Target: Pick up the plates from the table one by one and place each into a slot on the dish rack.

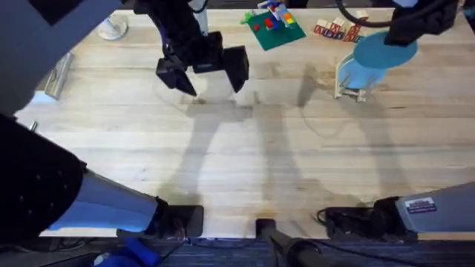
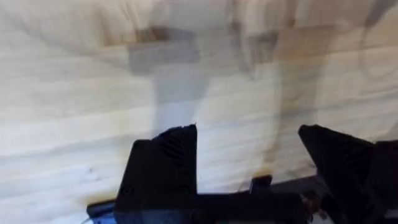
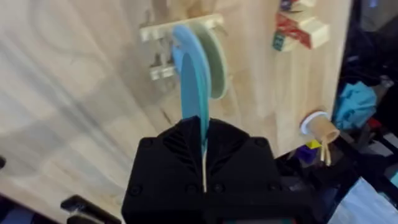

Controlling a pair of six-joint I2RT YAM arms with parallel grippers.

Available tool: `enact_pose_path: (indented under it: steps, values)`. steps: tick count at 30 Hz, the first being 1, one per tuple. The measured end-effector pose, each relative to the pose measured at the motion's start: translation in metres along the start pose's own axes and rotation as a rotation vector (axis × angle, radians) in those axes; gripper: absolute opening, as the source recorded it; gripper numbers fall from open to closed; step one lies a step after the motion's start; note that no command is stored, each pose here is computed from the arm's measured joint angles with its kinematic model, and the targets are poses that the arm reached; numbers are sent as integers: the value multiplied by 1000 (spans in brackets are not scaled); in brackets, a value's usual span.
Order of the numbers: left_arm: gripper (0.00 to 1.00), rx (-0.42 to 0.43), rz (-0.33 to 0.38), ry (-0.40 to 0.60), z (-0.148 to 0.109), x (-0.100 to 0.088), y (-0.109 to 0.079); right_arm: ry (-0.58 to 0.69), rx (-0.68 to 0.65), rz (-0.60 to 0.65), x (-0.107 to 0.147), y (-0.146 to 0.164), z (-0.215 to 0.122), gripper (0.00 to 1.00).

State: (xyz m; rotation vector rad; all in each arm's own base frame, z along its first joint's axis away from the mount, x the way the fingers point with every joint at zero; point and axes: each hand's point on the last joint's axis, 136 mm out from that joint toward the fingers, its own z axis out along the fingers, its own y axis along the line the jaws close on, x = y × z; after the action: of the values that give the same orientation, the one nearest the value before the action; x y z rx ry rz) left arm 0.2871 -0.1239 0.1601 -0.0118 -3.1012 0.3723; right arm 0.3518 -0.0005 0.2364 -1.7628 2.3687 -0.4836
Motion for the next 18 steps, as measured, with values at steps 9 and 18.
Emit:
enact_pose_path:
  steps: [9, 18]
  values:
    - [995, -33, -29, 117, -2, 29, 8, 4, -41, -99, 2, 10, 0, 30]
    - [995, -37, -32, 129, -2, 32, 9, -71, -70, -137, 5, 10, 2, 31]
